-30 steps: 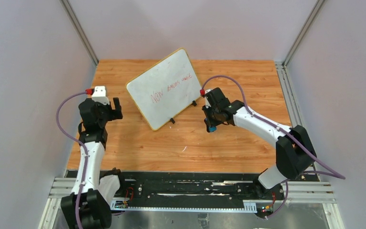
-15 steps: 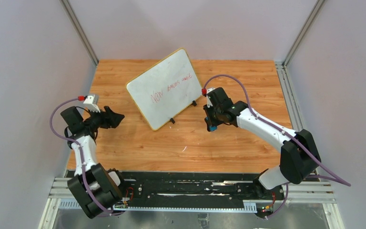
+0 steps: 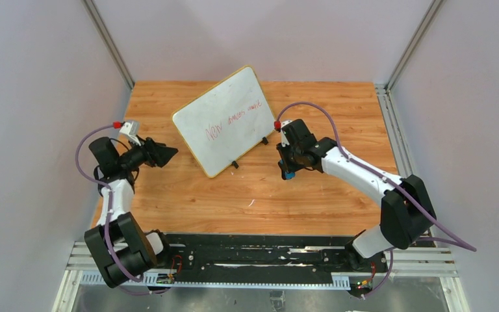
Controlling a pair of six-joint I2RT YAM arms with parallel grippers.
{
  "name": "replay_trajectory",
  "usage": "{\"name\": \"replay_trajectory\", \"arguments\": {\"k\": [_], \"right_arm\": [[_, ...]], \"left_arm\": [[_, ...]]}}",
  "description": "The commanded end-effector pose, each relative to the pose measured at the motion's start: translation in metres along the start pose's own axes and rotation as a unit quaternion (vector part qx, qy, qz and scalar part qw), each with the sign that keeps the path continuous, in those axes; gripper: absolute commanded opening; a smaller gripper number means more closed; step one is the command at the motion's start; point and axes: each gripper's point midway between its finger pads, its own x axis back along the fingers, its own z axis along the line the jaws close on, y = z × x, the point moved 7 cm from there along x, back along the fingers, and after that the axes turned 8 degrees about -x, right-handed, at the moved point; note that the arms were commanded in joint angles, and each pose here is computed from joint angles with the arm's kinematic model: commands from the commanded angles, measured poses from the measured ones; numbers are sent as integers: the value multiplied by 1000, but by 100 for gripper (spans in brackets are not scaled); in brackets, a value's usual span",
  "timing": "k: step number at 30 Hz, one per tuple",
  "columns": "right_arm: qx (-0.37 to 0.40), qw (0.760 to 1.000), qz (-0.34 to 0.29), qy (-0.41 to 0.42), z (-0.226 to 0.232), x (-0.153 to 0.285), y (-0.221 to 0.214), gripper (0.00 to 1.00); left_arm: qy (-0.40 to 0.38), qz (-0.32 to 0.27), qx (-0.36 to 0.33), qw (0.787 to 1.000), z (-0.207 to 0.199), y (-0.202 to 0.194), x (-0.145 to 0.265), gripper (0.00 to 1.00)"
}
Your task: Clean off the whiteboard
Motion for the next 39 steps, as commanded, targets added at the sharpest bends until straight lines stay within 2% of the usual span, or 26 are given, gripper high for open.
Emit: {"name": "replay_trajectory", "arguments": {"k": [1, 13, 16, 23, 35, 39], "right_arm": [[-3, 1000, -15, -2, -4, 2, 13, 23], [-4, 1000, -12, -8, -12, -2, 14, 23], [-6, 1000, -12, -9, -15, -2, 15, 23], [-14, 1000, -21, -11, -22, 2, 18, 23], [-21, 999, -23, -13, -27, 3, 20, 23], [-23, 999, -21, -13, -28, 2, 20, 23]], "left_arm": [[-13, -15, -23, 1000, 3, 16, -16, 74], [-20, -30, -28, 999, 2, 32, -44, 71], [-24, -35, -28, 999, 2, 37, -52, 66], [-28, -37, -24, 999, 4, 41, -64, 63], [-37, -40, -19, 998, 4, 44, -74, 50], [-45, -41, -19, 998, 1, 45, -76, 50]]}}
